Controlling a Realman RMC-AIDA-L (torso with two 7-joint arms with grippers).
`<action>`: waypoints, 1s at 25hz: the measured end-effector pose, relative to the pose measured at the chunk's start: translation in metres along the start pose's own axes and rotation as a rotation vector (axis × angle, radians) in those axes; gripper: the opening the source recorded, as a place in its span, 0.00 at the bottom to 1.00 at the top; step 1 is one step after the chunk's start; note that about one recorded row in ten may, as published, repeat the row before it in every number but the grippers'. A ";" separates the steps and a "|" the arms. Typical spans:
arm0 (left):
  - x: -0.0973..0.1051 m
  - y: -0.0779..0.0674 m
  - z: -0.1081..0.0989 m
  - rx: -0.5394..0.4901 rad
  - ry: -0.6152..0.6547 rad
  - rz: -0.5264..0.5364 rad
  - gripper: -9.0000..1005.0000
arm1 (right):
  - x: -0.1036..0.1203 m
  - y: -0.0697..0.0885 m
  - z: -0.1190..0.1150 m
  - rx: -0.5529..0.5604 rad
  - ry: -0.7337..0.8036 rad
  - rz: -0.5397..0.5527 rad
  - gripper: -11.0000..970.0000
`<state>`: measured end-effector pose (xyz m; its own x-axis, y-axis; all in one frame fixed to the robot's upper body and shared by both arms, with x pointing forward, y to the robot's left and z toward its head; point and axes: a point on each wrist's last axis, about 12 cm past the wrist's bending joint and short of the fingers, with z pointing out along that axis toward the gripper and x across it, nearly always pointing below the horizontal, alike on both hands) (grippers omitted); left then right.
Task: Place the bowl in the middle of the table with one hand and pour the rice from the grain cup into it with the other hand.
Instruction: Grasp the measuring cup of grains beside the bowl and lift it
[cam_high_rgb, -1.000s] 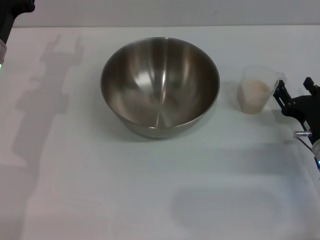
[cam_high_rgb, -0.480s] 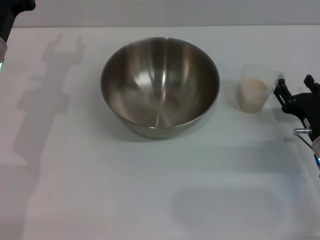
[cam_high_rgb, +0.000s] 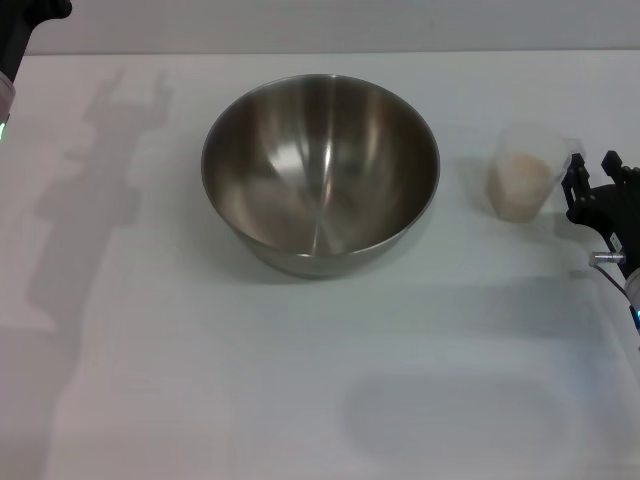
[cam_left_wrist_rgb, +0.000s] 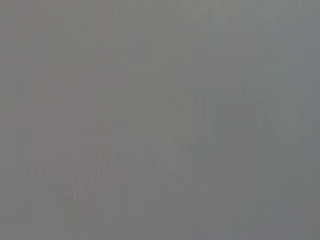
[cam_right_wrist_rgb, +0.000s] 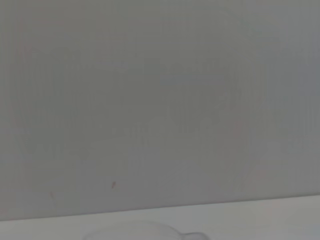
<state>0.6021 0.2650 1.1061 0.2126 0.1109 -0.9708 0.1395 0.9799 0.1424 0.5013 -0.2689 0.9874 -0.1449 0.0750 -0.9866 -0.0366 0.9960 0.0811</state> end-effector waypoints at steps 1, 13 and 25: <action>0.000 0.000 0.000 0.000 0.000 0.000 0.56 | 0.000 0.000 0.000 0.000 -0.001 -0.002 0.60; -0.001 0.001 -0.002 -0.005 -0.010 0.000 0.56 | -0.002 0.000 0.001 -0.011 -0.014 -0.015 0.12; -0.002 0.001 -0.002 -0.004 -0.028 0.001 0.56 | -0.003 0.002 0.002 -0.089 -0.016 -0.107 0.07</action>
<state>0.6000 0.2663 1.1078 0.2397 0.1075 -0.9649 0.1355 0.9804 0.1429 0.5037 -0.2669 0.9901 -0.1195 -0.0302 -0.9924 -0.1390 0.9902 -0.0134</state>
